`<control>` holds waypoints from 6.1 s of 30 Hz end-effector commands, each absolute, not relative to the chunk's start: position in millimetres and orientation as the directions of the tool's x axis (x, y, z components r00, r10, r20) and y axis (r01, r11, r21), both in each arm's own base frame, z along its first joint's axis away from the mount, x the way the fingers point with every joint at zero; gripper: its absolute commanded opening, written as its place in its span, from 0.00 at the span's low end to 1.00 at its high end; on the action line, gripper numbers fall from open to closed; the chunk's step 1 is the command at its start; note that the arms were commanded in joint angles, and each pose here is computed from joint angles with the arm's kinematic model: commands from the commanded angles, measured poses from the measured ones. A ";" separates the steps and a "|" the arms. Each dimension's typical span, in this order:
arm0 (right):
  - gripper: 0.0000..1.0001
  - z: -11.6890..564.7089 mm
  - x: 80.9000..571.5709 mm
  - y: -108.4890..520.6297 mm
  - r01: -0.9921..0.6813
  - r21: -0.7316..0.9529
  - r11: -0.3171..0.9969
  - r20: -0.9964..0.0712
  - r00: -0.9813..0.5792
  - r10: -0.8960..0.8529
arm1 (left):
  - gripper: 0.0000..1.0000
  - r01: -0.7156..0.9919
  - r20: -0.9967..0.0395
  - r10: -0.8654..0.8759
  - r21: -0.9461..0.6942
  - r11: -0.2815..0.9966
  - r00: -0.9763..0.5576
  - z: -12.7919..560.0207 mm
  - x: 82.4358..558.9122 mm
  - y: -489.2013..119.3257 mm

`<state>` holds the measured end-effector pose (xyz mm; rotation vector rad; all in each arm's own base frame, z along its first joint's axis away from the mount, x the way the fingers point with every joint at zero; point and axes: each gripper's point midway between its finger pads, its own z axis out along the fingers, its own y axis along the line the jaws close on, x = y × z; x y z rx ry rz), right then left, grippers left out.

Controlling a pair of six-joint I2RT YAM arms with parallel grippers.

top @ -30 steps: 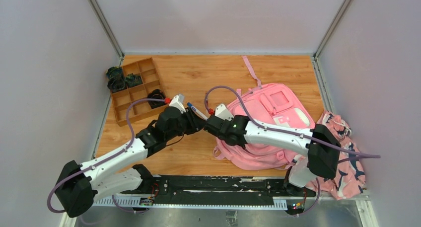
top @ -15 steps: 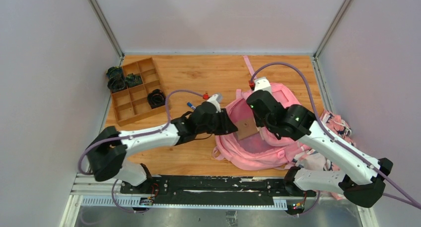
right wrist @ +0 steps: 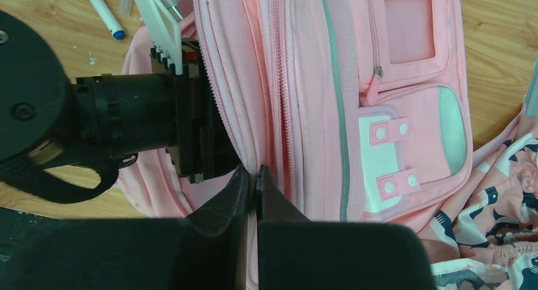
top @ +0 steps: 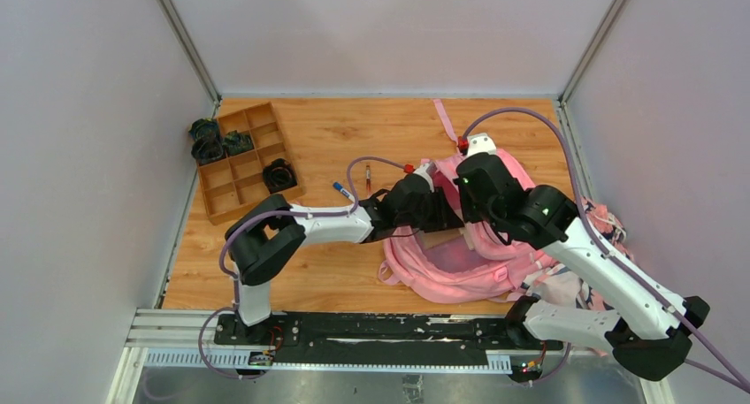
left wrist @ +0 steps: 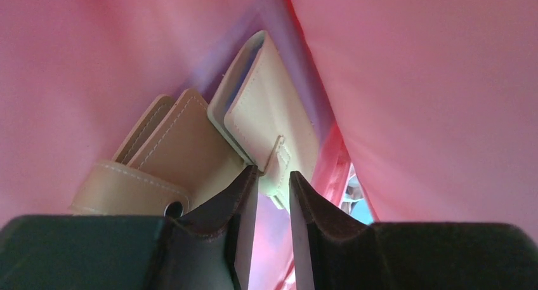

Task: Pack the student bag
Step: Place the personal item in the student bag, then adjust the student bag at the center of the board.

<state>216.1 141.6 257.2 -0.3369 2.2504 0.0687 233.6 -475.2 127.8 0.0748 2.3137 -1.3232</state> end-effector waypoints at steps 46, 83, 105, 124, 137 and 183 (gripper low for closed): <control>0.00 233.5 211.0 165.0 -0.349 0.035 0.937 -0.733 -0.646 -0.213 | 0.45 0.409 -0.492 -0.056 -0.777 0.478 -0.869 168.4 176.1 -388.0; 0.66 248.5 165.0 148.4 -0.515 0.289 0.807 -0.688 -0.698 -0.199 | 0.67 0.391 -0.628 -0.160 -0.642 0.660 -0.761 199.0 304.8 -340.3; 0.59 119.8 205.0 36.1 0.288 0.112 0.951 -0.437 -0.845 0.307 | 0.58 0.363 -0.516 -0.001 -0.605 0.708 -0.857 95.9 303.1 -367.1; 0.59 124.9 324.7 104.9 0.025 0.282 0.959 -0.453 -0.878 0.156 | 0.65 0.495 -0.586 0.095 -0.574 0.652 -0.805 141.3 171.3 -342.7; 0.62 197.9 283.9 110.7 -0.065 0.365 0.929 -0.577 -0.799 0.171 | 0.69 0.565 -0.733 0.132 -0.383 0.731 -0.668 183.5 292.3 -287.7; 0.63 197.9 229.3 189.5 -0.340 0.283 0.897 -0.571 -0.811 -0.127 | 0.33 0.389 -0.498 -0.095 -0.770 0.505 -0.862 124.8 307.5 -294.9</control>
